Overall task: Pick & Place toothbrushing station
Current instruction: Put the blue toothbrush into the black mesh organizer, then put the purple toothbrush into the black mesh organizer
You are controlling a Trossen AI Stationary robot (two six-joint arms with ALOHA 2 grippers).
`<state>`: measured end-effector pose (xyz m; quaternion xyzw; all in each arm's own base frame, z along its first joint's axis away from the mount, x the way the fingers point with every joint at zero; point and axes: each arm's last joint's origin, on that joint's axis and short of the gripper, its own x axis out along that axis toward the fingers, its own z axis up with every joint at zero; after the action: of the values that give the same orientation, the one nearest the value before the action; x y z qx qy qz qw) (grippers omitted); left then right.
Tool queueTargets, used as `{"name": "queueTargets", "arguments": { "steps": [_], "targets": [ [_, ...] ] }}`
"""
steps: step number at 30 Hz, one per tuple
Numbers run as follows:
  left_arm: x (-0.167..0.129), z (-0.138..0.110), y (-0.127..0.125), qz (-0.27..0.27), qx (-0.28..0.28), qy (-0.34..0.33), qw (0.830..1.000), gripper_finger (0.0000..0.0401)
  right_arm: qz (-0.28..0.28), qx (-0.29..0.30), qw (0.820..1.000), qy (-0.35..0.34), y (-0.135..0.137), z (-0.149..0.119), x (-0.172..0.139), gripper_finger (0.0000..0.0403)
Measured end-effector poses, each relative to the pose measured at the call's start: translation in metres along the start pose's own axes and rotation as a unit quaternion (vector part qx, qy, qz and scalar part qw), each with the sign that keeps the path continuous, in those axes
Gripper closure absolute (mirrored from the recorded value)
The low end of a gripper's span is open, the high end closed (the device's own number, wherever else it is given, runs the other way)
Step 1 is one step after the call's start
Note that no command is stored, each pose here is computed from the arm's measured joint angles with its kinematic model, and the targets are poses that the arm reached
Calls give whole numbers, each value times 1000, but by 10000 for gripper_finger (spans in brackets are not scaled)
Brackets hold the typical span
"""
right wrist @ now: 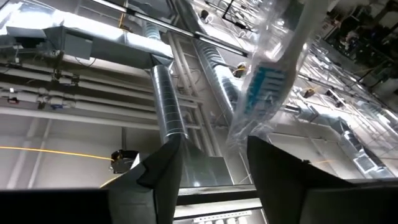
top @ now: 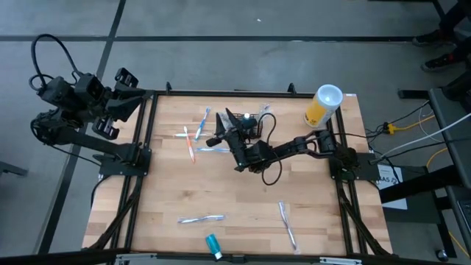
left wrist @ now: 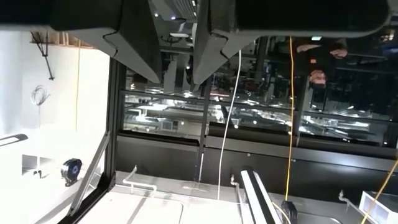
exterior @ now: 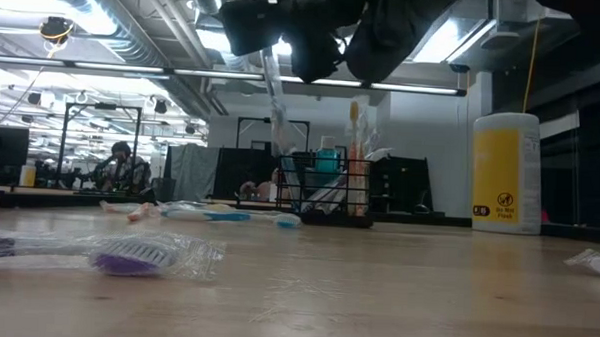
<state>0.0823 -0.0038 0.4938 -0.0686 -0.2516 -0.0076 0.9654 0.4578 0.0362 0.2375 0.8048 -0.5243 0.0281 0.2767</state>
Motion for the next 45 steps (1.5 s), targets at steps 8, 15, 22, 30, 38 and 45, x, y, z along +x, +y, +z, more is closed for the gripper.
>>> {"name": "queueTargets", "arguments": {
  "steps": [8, 15, 22, 30, 38, 45],
  "targets": [
    [0, 3, -1, -20, -1, -14, 1000, 313, 9, -4, 999, -33, -4, 6, -2, 217],
    [0, 4, -2, -28, -2, -21, 999, 313, 33, -2, 993, -110, -6, 10, -11, 217],
    [0, 4, -2, -28, -6, -20, 999, 313, 32, -6, 994, -106, -6, 10, -9, 217],
    [0, 5, -2, -28, -7, -22, 999, 313, 39, -27, 990, -135, -7, 12, -10, 217],
    [0, 4, -2, -28, -11, -19, 999, 313, 36, -14, 992, -123, -6, 9, -13, 217],
    [-1, 1, -2, -27, -9, -2, 1000, 313, -20, -106, 984, 144, 16, -27, 5, 217]
  ]
}}
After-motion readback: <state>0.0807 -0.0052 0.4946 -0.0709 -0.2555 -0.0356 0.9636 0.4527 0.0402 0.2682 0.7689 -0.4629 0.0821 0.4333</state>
